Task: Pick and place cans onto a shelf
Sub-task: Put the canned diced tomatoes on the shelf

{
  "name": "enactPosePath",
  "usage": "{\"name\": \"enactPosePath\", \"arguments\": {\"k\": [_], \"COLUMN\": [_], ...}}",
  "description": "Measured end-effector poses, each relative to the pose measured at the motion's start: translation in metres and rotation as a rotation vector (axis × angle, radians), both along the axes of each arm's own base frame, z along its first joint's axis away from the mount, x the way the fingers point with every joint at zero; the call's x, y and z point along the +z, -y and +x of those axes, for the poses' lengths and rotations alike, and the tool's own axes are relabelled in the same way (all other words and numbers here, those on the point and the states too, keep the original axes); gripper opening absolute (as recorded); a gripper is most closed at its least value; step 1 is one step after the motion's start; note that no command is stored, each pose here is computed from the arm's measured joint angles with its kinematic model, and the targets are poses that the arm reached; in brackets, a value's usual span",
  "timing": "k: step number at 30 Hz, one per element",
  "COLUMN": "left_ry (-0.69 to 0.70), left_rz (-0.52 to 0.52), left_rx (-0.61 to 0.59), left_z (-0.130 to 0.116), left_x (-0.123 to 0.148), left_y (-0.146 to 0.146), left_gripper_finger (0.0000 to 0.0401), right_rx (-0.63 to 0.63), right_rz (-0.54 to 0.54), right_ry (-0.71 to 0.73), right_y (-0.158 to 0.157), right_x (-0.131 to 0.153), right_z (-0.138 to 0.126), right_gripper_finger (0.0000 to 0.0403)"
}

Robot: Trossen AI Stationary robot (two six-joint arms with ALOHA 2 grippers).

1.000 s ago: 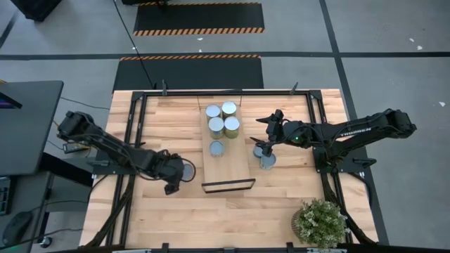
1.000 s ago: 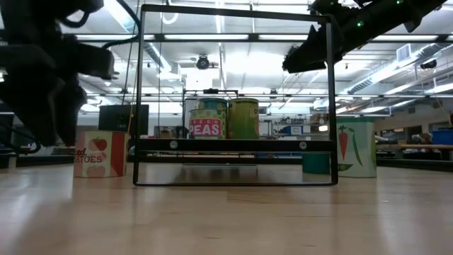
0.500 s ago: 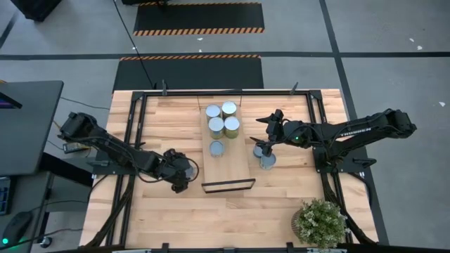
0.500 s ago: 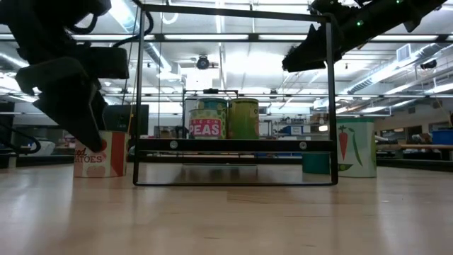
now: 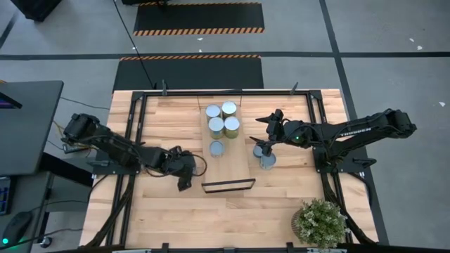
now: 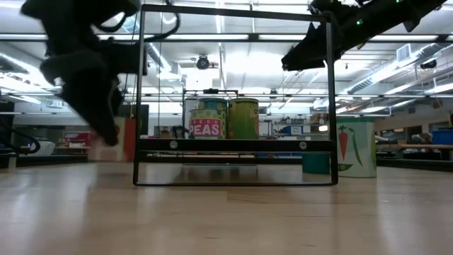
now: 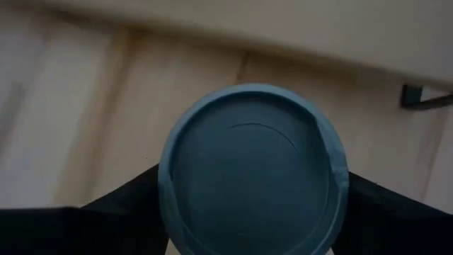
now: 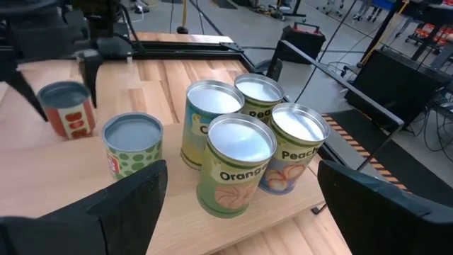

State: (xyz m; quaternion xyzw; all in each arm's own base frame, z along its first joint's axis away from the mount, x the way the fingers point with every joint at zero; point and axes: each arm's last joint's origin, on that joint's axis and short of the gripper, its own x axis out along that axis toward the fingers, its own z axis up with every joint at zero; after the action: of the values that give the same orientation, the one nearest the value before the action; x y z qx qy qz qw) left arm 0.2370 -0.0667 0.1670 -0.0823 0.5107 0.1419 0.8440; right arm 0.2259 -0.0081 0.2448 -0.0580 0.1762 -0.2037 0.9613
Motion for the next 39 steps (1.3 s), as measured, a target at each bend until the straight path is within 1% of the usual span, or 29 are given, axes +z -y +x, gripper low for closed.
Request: {"name": "enactPosePath", "arguments": {"k": [5,7,10,15,21,24,27,32,35,39], "left_ry": [-0.004,0.006,0.026,0.027,0.158,0.184,0.180,0.231,0.243,0.239], "left_rz": [0.075,0.100,0.105,0.072,0.068,0.075,0.083,0.090,0.105,0.163], "left_rx": [-0.014,-0.004,0.008,0.023,-0.013,-0.027,-0.037,-0.046,-0.057,-0.039], "left_z": [0.017,0.023,0.029,0.032,0.048,0.058,0.067,0.081,0.084,0.084], "left_x": [0.030,0.038,0.044,0.044,0.046,0.039,0.027,0.016,0.014,0.015], "left_y": [-0.018,-0.028,-0.042,-0.061,-0.066,-0.066,-0.065,-0.065,-0.065,-0.067], "left_gripper_finger": [0.0285,0.0299,0.0311,0.0302,0.0297,0.0298,0.0298,0.0299,0.0299,0.0299], "right_rx": [0.003,0.006,0.012,0.013,0.013,0.013,0.013,0.014,0.014,0.015], "right_rz": [0.001,0.000,-0.004,-0.008,-0.009,-0.009,-0.009,-0.012,-0.012,-0.012], "right_ry": [0.001,0.000,-0.003,-0.004,-0.002,0.001,0.002,0.000,-0.001,0.000], "right_y": [0.000,-0.001,-0.002,-0.002,-0.002,-0.002,-0.002,-0.002,-0.002,-0.002], "right_x": [0.000,0.000,0.000,0.000,0.000,0.000,0.001,0.001,0.000,0.000], "right_z": [0.000,0.000,0.000,0.000,0.000,0.000,0.000,0.000,0.000,0.000], "right_gripper_finger": [0.0373,0.0373,0.0373,0.0373,0.0373,0.0373,0.0373,0.0373,0.0373,0.0373]}}
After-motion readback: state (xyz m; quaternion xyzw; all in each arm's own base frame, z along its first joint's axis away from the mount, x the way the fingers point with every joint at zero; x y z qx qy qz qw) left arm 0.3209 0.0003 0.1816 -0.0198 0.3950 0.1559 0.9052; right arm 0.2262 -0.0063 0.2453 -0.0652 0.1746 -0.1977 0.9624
